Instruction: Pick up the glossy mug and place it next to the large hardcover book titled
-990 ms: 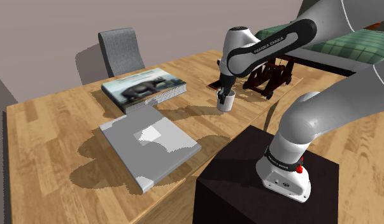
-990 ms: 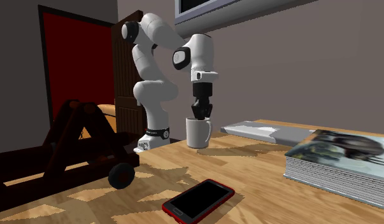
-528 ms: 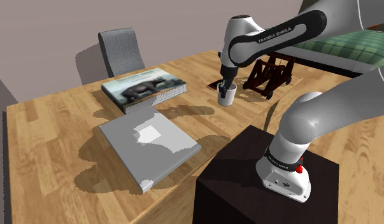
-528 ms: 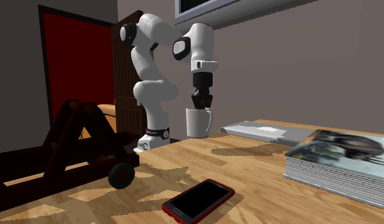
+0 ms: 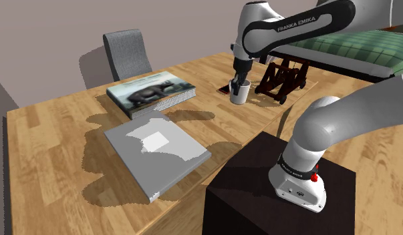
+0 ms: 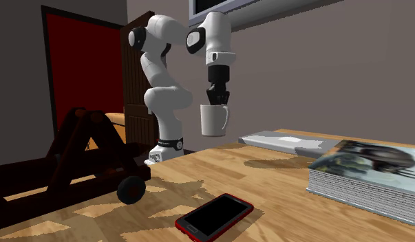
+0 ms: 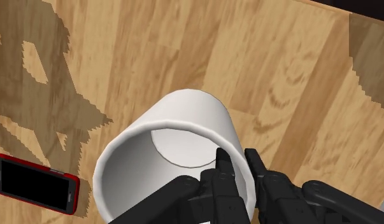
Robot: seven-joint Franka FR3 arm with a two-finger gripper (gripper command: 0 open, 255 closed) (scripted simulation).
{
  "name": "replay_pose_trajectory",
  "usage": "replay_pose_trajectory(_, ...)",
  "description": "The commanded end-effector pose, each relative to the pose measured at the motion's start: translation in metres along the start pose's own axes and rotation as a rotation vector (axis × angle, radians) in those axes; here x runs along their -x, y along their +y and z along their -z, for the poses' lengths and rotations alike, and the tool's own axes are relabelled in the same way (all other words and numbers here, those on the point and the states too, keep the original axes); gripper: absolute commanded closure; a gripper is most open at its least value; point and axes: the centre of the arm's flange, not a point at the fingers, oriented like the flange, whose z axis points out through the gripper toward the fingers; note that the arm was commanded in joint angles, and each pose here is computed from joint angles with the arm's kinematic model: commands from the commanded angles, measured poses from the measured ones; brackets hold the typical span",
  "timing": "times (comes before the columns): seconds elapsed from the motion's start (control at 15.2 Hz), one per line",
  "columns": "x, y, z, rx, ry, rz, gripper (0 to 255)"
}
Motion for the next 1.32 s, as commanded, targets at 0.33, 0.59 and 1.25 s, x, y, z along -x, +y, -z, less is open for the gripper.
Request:
replay_pose_trajectory(0.33,-0.003,0.002,0.037,0.0,0.0,0.0,255)
replay_pose_trajectory(0.59,-0.004,0.004,0.058,0.0,0.0,0.0,255)
replay_pose_trajectory(1.25,-0.079,0.033,0.073,0.0,0.0,0.0,255)
